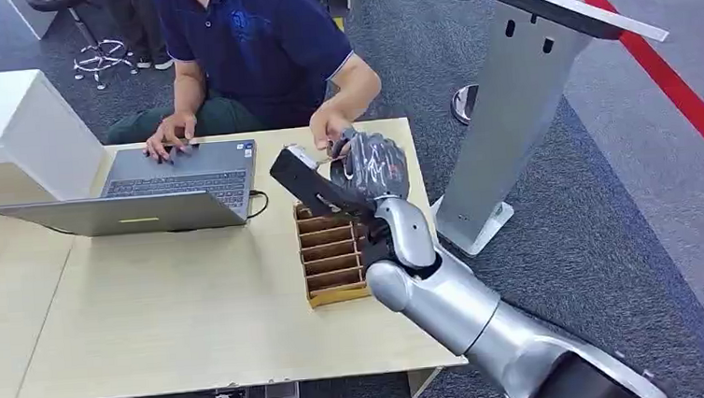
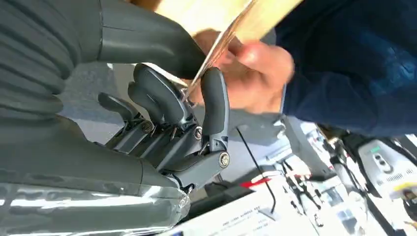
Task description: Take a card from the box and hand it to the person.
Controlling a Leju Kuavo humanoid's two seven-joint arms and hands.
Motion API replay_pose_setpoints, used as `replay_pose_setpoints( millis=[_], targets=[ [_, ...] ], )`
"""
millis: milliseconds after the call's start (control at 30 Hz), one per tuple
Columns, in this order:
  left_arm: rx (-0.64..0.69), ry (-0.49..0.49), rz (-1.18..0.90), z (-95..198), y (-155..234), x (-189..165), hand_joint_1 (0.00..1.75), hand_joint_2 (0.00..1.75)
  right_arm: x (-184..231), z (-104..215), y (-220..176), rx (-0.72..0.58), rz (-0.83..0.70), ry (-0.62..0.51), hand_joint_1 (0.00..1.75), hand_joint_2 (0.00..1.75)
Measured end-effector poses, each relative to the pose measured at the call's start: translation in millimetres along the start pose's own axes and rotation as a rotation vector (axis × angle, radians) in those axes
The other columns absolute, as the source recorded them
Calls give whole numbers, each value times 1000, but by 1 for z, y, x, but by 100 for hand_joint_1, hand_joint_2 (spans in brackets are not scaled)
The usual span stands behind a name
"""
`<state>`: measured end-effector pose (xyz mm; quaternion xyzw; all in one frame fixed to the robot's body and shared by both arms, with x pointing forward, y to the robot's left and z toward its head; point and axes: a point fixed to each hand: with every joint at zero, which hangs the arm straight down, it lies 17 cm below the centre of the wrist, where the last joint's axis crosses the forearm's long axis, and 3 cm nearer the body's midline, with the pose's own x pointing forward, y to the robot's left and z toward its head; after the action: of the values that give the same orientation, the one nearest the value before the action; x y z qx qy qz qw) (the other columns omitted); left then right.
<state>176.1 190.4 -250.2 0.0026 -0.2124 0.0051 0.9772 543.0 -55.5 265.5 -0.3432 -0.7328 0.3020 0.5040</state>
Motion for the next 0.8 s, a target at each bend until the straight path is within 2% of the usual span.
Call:
replay_pose_setpoints(
  millis=[233,467,500,800],
  targets=[
    [1,0,0,0,0,0,0,175,0,-8,-15,-65,22,-32,169,175],
    [0,-1,-3,0,0,0,0,175,-7,-11,-17,-77,41,-29,169,175],
    [-1,-2,-6,0,0,0,0,175,-8,-11,-17,-78,42,-27,0,175],
    [4,-8,-11,-1,1,4,0,175,-17,-13,-17,-79,49,-7,0,175]
  ],
)
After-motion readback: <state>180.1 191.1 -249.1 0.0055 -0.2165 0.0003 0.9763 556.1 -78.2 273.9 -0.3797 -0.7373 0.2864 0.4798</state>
